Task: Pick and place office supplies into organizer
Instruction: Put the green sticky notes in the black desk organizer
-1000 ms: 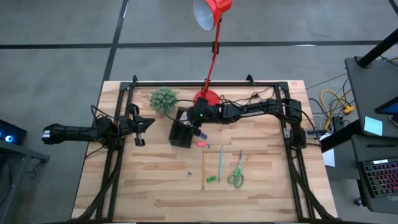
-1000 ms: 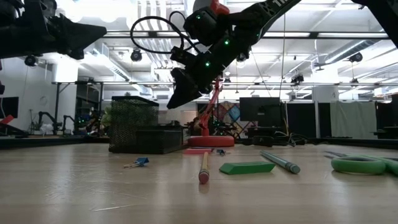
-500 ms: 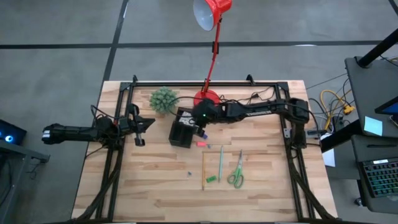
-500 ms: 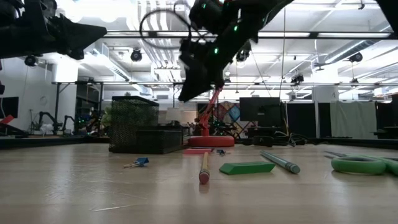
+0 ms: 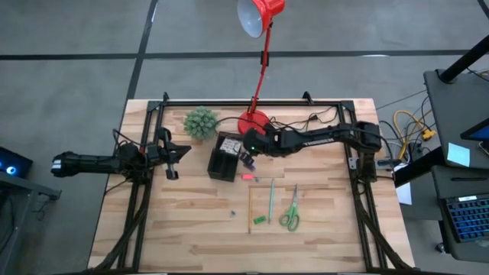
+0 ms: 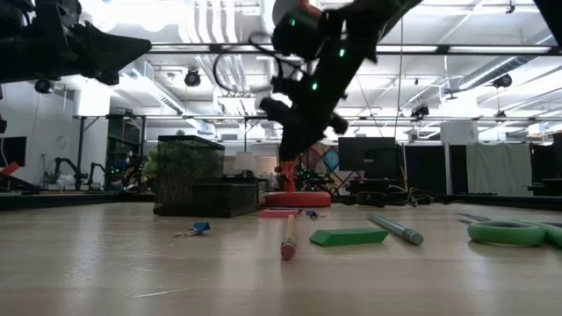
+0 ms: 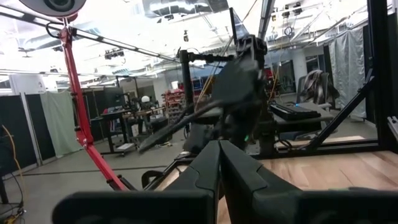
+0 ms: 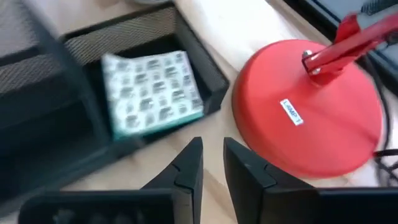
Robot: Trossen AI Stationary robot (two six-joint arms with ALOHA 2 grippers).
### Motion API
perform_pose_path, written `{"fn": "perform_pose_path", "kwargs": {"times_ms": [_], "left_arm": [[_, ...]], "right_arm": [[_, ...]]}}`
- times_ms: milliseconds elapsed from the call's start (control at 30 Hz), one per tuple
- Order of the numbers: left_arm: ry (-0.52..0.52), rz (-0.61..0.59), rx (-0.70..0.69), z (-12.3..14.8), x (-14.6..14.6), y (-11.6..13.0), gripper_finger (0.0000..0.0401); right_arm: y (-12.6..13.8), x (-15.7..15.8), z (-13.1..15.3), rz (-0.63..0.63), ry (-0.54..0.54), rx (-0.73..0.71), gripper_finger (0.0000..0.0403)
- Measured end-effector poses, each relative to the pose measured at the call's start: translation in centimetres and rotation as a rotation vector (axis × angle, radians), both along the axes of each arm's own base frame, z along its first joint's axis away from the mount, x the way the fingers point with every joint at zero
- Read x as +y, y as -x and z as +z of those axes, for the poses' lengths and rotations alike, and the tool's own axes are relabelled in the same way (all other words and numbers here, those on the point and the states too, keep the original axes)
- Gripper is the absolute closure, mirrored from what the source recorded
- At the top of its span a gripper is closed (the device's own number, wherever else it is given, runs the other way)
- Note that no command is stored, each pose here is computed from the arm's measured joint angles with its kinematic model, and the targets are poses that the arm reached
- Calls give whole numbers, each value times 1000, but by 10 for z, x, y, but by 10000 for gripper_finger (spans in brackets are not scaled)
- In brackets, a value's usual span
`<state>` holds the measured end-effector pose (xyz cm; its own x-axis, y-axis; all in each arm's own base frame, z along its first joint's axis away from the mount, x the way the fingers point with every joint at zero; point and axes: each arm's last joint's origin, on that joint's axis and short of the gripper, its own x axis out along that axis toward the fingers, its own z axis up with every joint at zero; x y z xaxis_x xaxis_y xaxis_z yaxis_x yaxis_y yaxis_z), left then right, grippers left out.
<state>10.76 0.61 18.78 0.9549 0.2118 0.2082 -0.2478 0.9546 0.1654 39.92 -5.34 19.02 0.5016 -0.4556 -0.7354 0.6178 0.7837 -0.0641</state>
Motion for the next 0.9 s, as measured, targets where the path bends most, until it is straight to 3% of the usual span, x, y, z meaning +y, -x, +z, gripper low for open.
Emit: {"fn": "perform_pose_path", "kwargs": {"times_ms": [233,533,900], "left_arm": [[0,0,0,0,0,0,401],[0,0,4,0,0,0,401],[0,0,8,-1,0,0,401]], "right_arm": [[-13,-11,-35,-52,-22,-28,352],[-14,-12,-35,-79,-34,-73,391],[-22,-13,-56,-113,-63,-95,394]]}}
